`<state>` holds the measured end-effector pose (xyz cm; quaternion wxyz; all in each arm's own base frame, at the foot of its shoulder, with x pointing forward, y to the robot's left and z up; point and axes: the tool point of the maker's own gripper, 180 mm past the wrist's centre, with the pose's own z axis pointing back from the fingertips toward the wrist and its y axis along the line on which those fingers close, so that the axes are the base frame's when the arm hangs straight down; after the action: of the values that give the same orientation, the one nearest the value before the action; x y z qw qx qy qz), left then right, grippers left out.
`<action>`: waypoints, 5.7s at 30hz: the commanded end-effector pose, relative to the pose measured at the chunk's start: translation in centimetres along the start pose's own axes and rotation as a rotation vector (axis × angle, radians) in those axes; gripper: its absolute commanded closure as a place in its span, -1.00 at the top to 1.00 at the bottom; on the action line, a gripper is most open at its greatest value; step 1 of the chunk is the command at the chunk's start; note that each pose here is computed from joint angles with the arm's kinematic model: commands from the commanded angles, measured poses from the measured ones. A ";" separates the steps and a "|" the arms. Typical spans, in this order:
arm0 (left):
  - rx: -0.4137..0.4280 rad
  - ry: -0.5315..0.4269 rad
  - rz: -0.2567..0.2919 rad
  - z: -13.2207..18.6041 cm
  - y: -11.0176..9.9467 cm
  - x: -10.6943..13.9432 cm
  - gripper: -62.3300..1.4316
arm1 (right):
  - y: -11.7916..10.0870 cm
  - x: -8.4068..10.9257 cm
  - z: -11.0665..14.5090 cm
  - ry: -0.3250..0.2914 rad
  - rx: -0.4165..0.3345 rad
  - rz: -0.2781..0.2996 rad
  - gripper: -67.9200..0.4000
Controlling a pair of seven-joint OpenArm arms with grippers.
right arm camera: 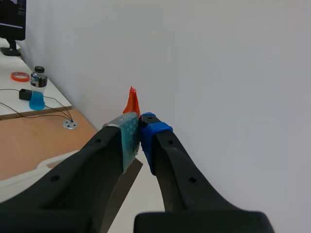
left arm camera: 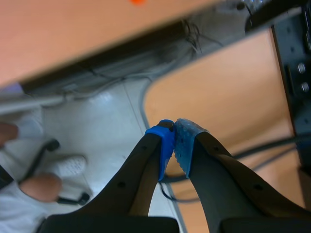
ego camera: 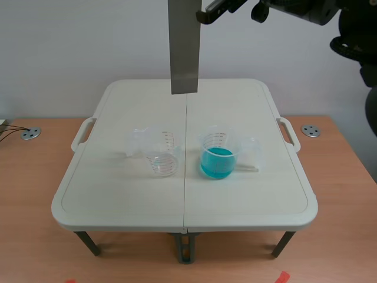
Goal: Hold the metal plate by the orange handle, dip it into the blue solution, take it out and point at it, then put the plate back in the beaker on the left.
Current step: 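Put the plate into the left beaker, then return to the home posture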
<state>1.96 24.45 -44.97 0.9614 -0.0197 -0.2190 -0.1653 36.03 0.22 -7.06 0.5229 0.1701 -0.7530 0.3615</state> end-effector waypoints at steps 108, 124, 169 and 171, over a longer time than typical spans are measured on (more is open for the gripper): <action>-0.207 0.137 0.032 -1.5 -10.8 -6.9 -0.90 | 10.0 -15.7 -5.0 0.252 0.198 -0.325 -0.95; -0.205 0.134 0.030 -1.6 -10.7 -6.8 -0.90 | 9.0 -16.1 -4.6 0.260 0.179 -0.293 -0.55; 0.024 -0.573 -0.053 1.1 -2.6 15.9 1.00 | 0.5 -14.7 10.1 0.321 -0.186 -0.252 0.96; 0.033 -0.675 -0.080 2.9 -2.5 19.4 1.00 | 0.6 -14.2 11.2 0.329 -0.196 -0.241 0.96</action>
<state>16.67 17.18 -34.26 0.8287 -0.0362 -0.5267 -0.1862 33.70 -9.12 -23.07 0.7006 0.1451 -0.6545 0.2445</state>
